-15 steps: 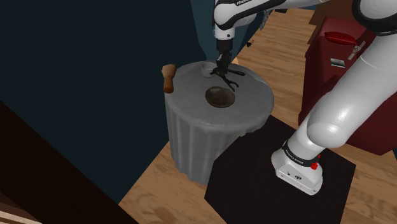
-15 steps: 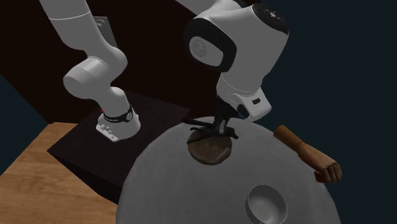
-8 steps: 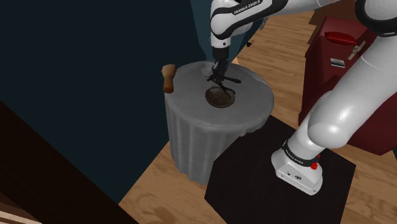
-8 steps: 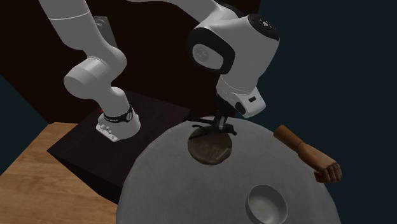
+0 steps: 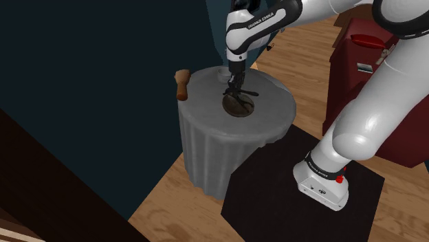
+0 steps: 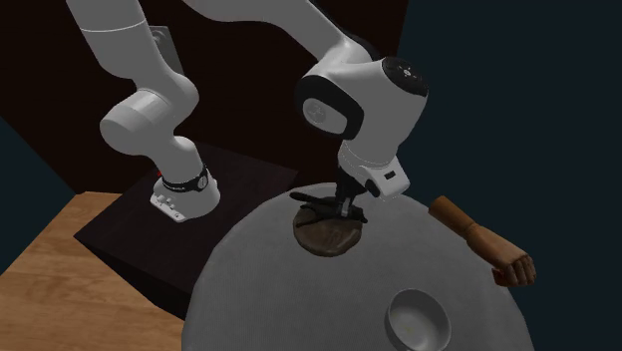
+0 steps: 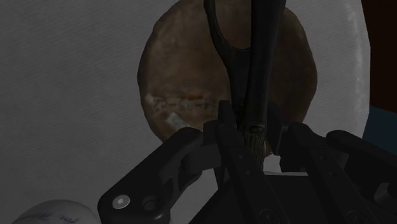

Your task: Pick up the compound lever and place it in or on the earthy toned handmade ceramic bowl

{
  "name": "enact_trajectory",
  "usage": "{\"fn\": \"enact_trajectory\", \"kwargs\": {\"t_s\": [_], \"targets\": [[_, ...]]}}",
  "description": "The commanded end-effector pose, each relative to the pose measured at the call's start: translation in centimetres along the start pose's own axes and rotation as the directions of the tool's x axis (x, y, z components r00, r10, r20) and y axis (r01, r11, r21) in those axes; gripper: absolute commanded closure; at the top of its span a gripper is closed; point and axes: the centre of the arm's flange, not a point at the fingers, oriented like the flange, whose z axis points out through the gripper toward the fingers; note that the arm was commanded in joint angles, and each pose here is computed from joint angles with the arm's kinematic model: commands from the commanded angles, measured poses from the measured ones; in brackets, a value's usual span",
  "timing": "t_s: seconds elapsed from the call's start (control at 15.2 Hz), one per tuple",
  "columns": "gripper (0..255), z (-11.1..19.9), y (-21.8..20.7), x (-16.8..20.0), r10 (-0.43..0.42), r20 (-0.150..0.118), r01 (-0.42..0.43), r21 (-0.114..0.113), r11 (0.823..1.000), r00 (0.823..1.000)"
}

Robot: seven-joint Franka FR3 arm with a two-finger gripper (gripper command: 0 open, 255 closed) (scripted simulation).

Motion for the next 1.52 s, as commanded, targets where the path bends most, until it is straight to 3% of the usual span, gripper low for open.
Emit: {"fn": "enact_trajectory", "kwargs": {"t_s": [0.0, 0.4, 0.46, 0.79, 1.06, 1.45], "targets": [[255, 0.5, 0.1, 0.1, 0.0, 0.0, 0.0, 0.0, 1.0, 1.0], [255, 0.5, 0.1, 0.1, 0.0, 0.0, 0.0, 0.0, 1.0, 1.0], [0, 0.4, 0.1, 0.1, 0.0, 0.0, 0.0, 0.0, 1.0, 1.0], [0, 0.5, 0.1, 0.1, 0.0, 0.0, 0.0, 0.0, 1.0, 1.0], [0, -4.5, 0.1, 0.1, 0.0, 0.0, 0.0, 0.0, 1.0, 1.0], [0, -4.5, 0.1, 0.1, 0.0, 0.0, 0.0, 0.0, 1.0, 1.0]]}}
